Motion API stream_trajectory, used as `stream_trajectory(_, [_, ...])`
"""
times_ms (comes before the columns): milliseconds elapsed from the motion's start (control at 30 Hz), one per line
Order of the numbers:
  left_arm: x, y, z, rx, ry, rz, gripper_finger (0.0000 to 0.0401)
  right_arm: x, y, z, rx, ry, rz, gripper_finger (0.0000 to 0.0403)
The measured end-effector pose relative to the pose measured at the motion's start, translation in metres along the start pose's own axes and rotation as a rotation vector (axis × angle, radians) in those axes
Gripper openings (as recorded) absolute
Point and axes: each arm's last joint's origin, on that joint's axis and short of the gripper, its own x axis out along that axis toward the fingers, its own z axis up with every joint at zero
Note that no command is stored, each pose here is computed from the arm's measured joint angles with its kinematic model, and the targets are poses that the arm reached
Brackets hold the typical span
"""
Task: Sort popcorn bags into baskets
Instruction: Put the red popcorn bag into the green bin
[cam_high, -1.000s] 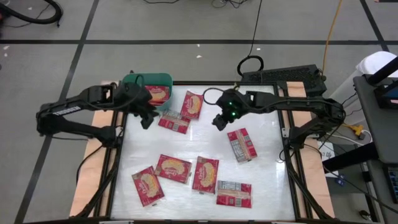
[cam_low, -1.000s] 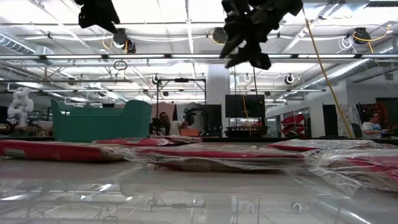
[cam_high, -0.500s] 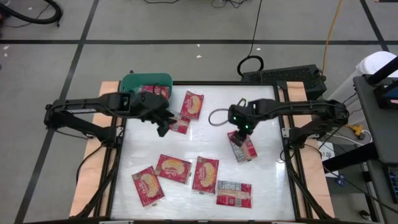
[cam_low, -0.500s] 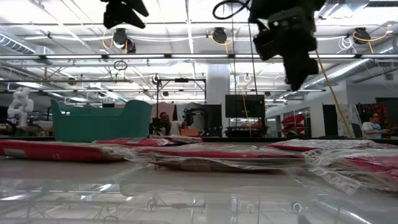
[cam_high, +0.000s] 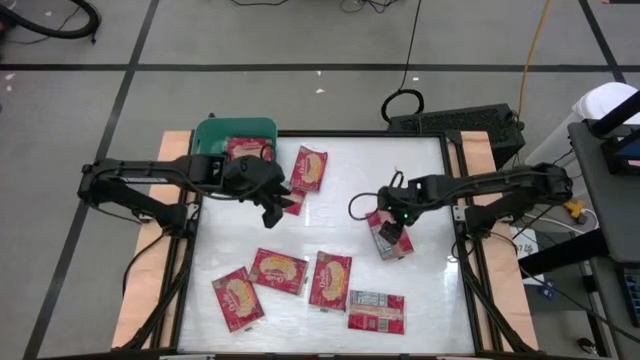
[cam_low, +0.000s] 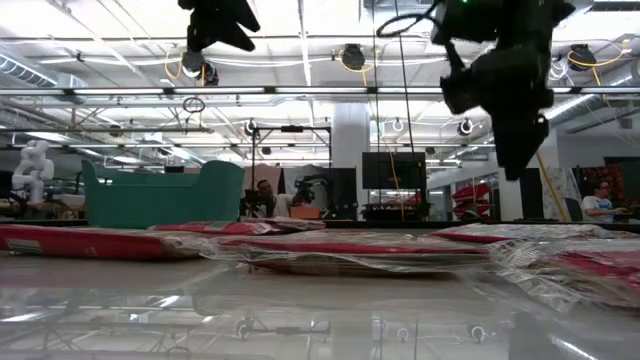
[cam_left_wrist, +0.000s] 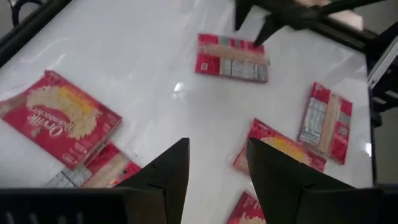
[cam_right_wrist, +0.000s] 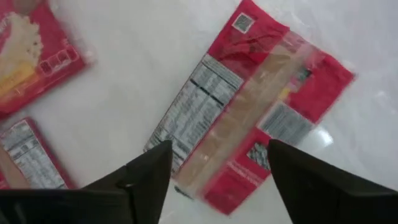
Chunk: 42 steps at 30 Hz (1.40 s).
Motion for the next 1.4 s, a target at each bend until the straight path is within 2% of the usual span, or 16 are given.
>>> stream_trajectory(67, [-0.002, -0.001, 0.002, 0.007, -0.022, -0.008, 0.0161, 0.007, -0.009, 0.002, 0.058, -0.012, -0.001, 0.0275])
stream_trajectory(167, [-0.001, -0.001, 0.002, 0.008, -0.015, -0.006, 0.0161, 0.017, -0.024, 0.000, 0.271, 0.023, -0.017, 0.0289])
stream_trajectory(233, [-0.001, 0.000, 0.001, 0.002, -0.014, -0.003, 0.0161, 0.021, -0.028, -0.004, 0.347, 0.082, 0.008, 0.0295])
stream_trajectory(400, [-0.001, 0.000, 0.001, -0.003, -0.009, 0.011, 0.0161, 0.022, -0.022, -0.019, 0.365, 0.248, 0.040, 0.0299])
stream_trajectory(567, [-0.001, 0.006, 0.002, 0.004, -0.028, 0.094, 0.0161, 0.022, -0.027, -0.027, 0.418, 0.291, -0.043, 0.0298])
stream_trajectory(633, [-0.001, 0.009, 0.003, 0.023, -0.030, 0.104, 0.0161, 0.026, -0.029, -0.027, 0.434, 0.280, -0.035, 0.0298])
stream_trajectory(833, [-0.001, 0.017, 0.005, 0.096, -0.020, 0.118, 0.0161, 0.050, -0.030, -0.035, 0.515, 0.280, 0.097, 0.0298])
stream_trajectory(1067, [-0.001, 0.020, 0.006, 0.079, -0.019, 0.114, 0.0161, 0.078, -0.037, -0.057, 0.659, 0.318, 0.184, 0.0292])
stream_trajectory(1233, [-0.001, 0.019, 0.005, 0.083, -0.017, 0.111, 0.0161, 0.079, -0.034, -0.056, 0.615, 0.296, 0.214, 0.0244])
stream_trajectory(1400, [-0.001, 0.019, 0.005, 0.081, -0.018, 0.111, 0.0161, 0.079, -0.034, -0.056, 0.636, 0.272, 0.195, 0.0134])
